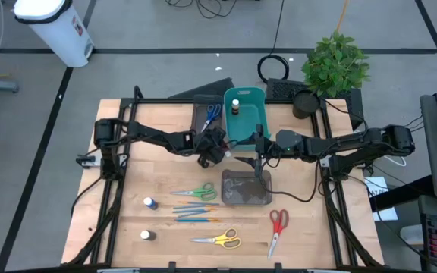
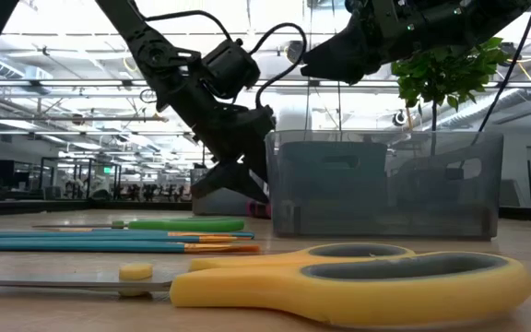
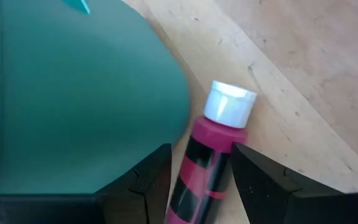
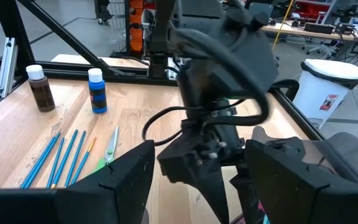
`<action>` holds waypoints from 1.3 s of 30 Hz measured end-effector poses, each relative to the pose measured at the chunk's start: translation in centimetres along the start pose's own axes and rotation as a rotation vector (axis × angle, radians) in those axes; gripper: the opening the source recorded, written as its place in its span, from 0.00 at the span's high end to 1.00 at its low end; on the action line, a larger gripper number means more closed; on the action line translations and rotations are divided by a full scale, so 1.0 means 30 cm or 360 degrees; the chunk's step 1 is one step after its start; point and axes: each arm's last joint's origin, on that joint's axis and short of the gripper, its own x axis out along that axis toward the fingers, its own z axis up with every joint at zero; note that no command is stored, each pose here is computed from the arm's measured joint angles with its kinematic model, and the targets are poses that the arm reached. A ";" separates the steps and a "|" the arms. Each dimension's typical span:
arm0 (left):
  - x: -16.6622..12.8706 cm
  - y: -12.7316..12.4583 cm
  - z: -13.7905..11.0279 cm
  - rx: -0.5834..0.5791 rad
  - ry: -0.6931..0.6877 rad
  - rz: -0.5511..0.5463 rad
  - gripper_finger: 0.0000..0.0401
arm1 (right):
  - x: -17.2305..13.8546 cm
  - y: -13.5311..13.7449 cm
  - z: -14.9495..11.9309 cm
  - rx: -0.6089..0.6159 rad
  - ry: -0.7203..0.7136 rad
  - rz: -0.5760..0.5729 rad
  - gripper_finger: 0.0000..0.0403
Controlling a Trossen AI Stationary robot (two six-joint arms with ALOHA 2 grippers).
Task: Pick & Place Paint Supplies
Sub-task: Put the pink paint bottle into the green bin
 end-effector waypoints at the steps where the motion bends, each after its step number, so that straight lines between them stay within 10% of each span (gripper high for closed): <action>1: 0.001 0.003 -0.006 -0.0021 -0.0014 -0.0012 0.57 | 0.000 0.000 0.000 0.0000 0.0000 0.0000 0.40; 30: -0.033 -0.074 -0.013 -0.0249 0.0076 -0.0435 0.57 | 0.000 0.000 0.000 -0.0006 0.0001 0.0001 0.40; 39: -0.165 -0.054 0.086 -0.0133 0.0100 -0.0261 0.57 | 0.000 0.000 0.000 -0.0006 -0.0001 0.0001 0.40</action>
